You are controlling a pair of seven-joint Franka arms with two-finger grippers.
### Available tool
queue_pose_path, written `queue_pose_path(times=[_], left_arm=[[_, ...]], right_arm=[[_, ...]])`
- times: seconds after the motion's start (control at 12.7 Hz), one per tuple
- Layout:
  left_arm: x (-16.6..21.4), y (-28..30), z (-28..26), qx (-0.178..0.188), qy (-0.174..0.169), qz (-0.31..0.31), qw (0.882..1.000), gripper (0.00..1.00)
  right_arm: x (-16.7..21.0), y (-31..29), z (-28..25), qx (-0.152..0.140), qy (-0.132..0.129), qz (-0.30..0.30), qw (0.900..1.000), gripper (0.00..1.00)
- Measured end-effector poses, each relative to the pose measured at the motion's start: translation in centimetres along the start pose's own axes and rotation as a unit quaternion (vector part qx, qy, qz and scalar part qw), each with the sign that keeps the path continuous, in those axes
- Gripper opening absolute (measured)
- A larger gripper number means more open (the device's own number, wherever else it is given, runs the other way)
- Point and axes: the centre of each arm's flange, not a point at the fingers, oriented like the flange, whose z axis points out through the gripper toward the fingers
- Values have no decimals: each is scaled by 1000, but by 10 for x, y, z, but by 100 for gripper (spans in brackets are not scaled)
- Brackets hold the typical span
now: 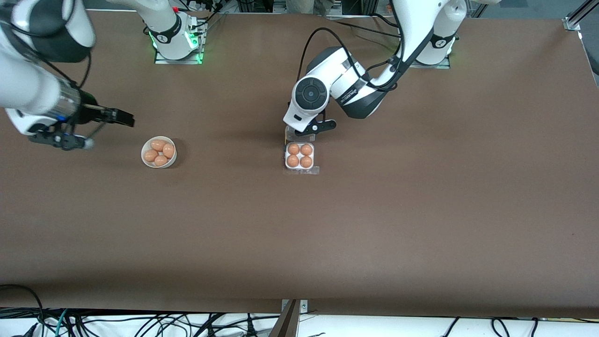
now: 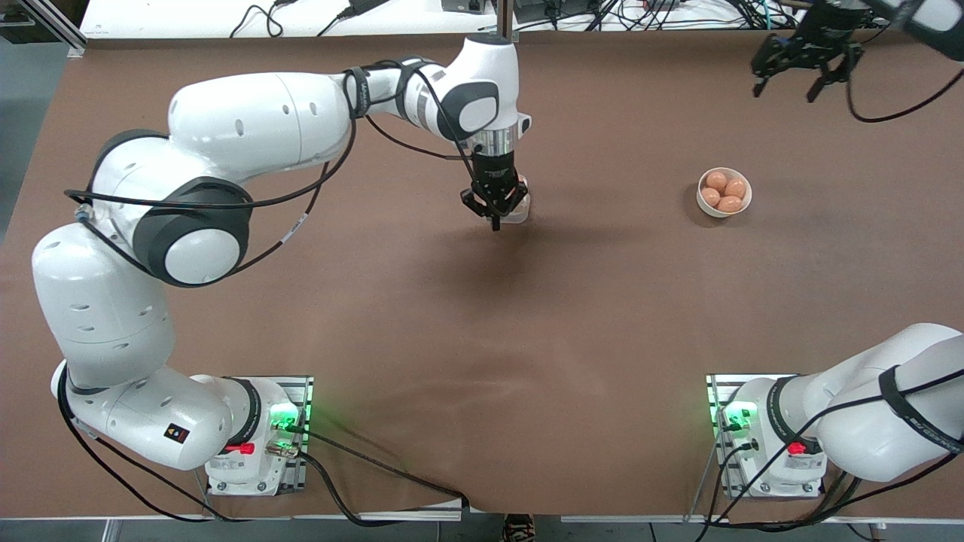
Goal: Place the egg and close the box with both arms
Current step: 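Withdraw the right gripper while the left gripper grasps the carton lid, then fold the carton lid shut over the eggs with the left gripper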
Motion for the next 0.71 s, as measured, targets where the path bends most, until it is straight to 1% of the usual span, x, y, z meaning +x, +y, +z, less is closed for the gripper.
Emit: queue_pose_path(times=[0.16,0.24,0.32,0.47,0.55,0.71], left_arm=[[13,5,15,-15,2,-6,1000,5],[20,7,17,-24,11,-7,1000,5],[27,9,16,-32,28,-5,999,5],[42,11,-3,-45,68,0,997,5],[49,11,-19,-54,84,-1,995,5],[63,10,-56,-67,130,0,989,7]], right_arm=[[-11,7,-12,-13,-11,-10,1000,100],[-12,9,-16,-16,-12,-11,1000,100],[-12,11,-18,-17,-11,-9,1000,100],[-12,18,-19,-17,-13,-4,1000,100],[-12,21,-18,-16,-15,-3,1000,100],[-11,26,-19,-14,-17,-2,1000,100]])
